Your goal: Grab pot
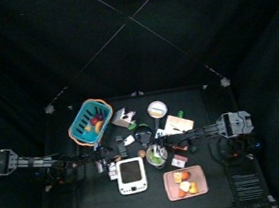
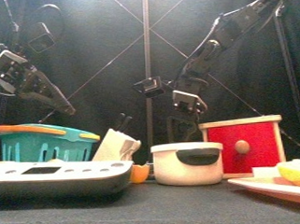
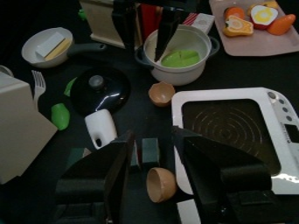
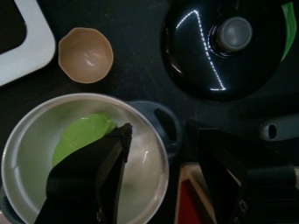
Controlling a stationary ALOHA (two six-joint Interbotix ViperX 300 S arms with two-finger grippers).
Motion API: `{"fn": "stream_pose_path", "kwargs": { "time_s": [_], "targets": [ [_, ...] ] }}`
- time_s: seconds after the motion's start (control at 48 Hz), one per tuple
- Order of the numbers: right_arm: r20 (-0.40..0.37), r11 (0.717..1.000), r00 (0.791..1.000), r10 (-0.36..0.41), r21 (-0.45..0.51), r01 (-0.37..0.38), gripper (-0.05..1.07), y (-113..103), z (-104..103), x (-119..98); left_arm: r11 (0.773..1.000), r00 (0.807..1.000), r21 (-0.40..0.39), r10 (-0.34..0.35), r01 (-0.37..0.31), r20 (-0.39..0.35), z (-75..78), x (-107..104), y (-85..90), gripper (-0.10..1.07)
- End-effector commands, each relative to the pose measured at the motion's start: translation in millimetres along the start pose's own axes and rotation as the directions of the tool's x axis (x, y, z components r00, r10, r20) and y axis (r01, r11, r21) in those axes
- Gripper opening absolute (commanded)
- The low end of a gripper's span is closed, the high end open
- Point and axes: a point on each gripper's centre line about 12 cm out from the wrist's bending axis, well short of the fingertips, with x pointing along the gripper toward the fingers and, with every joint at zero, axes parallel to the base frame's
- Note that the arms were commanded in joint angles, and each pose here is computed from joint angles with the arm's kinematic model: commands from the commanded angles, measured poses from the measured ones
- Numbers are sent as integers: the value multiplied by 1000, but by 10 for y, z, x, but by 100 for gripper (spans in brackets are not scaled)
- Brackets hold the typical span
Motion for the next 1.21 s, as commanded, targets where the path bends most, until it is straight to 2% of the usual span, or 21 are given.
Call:
{"fn": "stream_pose_path", "kwargs": {
  "time_s": [0.0, 0.104, 0.25, 0.396, 0.792, 1.188],
  "targets": [
    [42, 1000, 999, 9, 3, -9, 86, 11, 96, -101, 1000, 1000, -4, 9, -9, 17, 56, 7, 17, 80],
    [43, 1000, 999, 10, 2, -10, 80, 10, 98, -74, 1000, 1000, -4, 12, -12, 18, 57, 7, 21, 80],
    [35, 1000, 999, 7, 7, -8, 65, -1, 102, -21, 1000, 1000, -4, 12, -12, 18, 57, 7, 21, 80],
    [43, 1000, 999, 6, 15, -6, 54, -3, 162, -40, 1000, 1000, -4, 10, -10, 14, 43, 6, 19, 80],
    [70, 1000, 998, 1, 29, -3, 52, -27, 280, -332, 1000, 1000, -2, 10, -10, 14, 43, 6, 19, 80],
    [74, 997, 997, 30, 71, -36, 52, -10, 292, -426, 1000, 1000, -4, 9, -9, 13, 42, 6, 18, 80]
  ]
}}
